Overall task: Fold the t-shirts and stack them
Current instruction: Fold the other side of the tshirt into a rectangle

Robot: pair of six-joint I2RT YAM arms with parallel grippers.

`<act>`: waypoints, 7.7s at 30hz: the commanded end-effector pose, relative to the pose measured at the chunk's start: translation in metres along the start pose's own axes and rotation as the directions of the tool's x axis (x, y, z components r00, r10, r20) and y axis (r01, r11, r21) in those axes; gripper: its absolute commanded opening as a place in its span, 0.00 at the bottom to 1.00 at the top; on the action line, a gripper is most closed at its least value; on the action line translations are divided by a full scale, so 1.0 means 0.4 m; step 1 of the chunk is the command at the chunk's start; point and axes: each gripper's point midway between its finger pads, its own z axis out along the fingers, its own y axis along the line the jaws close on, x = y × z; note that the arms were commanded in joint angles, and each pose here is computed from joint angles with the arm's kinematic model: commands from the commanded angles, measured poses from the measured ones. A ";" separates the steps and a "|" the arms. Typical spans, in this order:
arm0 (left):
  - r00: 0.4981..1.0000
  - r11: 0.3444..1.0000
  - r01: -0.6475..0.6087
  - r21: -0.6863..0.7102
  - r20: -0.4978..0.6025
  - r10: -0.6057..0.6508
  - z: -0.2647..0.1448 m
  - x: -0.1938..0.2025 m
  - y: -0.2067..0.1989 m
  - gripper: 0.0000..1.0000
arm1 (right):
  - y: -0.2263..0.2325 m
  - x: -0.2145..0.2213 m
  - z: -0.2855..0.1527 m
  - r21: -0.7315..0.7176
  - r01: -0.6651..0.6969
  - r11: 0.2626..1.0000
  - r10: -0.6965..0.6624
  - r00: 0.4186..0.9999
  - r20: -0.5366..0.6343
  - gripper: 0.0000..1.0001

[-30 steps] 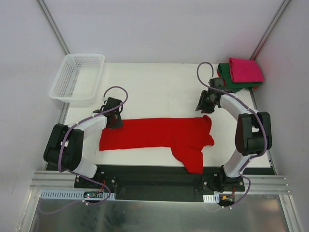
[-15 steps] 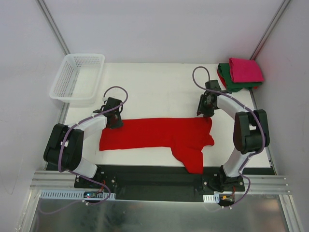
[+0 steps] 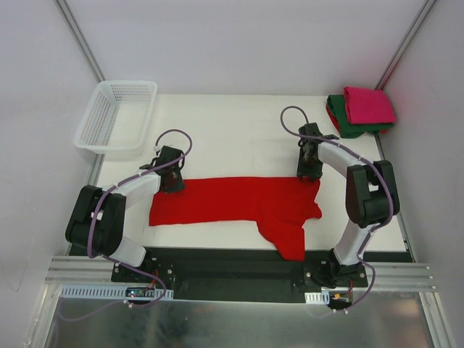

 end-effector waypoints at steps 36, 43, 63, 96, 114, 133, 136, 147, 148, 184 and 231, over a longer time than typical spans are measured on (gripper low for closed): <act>0.999 1.000 -0.014 -0.014 -0.034 0.014 0.004 -0.002 0.007 0.22 | -0.106 -0.179 -0.087 -0.393 -0.376 0.839 0.436 0.897 0.072 0.43; 0.999 1.000 -0.019 -0.015 -0.030 0.018 0.002 -0.003 0.010 0.22 | -0.113 -0.135 -0.028 -0.470 -0.495 0.731 0.536 0.842 -0.052 0.43; 0.999 0.999 -0.017 -0.027 -0.036 0.016 0.005 0.004 0.022 0.21 | -0.068 -0.137 0.013 -0.588 -0.556 0.588 0.576 0.798 -0.179 0.43; 0.999 1.000 -0.017 -0.016 -0.046 0.016 0.005 0.012 0.020 0.19 | -0.093 -0.033 -0.030 -0.522 -0.527 0.671 0.536 0.831 -0.151 0.43; 0.999 1.000 -0.021 -0.014 -0.043 0.020 0.003 0.009 0.018 0.19 | -0.101 -0.026 -0.020 -0.501 -0.531 0.683 0.539 0.830 -0.144 0.01; 0.999 1.000 -0.018 -0.023 -0.046 0.017 0.006 0.011 0.023 0.16 | -0.215 -0.118 -0.069 -0.394 -0.619 0.679 0.687 0.725 0.045 0.01; 0.999 1.000 -0.016 -0.025 -0.050 0.014 0.009 0.013 0.023 0.15 | -0.232 -0.122 -0.071 -0.375 -0.629 0.681 0.696 0.715 0.066 0.01; 0.994 0.998 -0.001 -0.056 -0.109 -0.005 0.038 0.010 0.023 0.00 | -0.244 -0.135 -0.070 -0.364 -0.631 0.684 0.695 0.717 0.063 0.01; 0.992 0.998 -0.001 -0.064 -0.126 -0.007 0.045 0.015 0.025 0.00 | -0.246 -0.140 -0.074 -0.366 -0.631 0.684 0.696 0.715 0.069 0.01; 0.973 0.994 0.066 -0.093 -0.214 -0.085 0.056 0.018 0.059 0.00 | -0.368 -0.165 -0.144 -0.262 -0.669 0.696 0.718 0.650 0.248 0.38; 0.977 0.997 0.045 -0.065 -0.205 -0.058 0.072 -0.016 0.036 0.00 | 0.049 0.064 -0.022 -0.107 -0.066 0.992 0.062 0.997 -0.035 0.01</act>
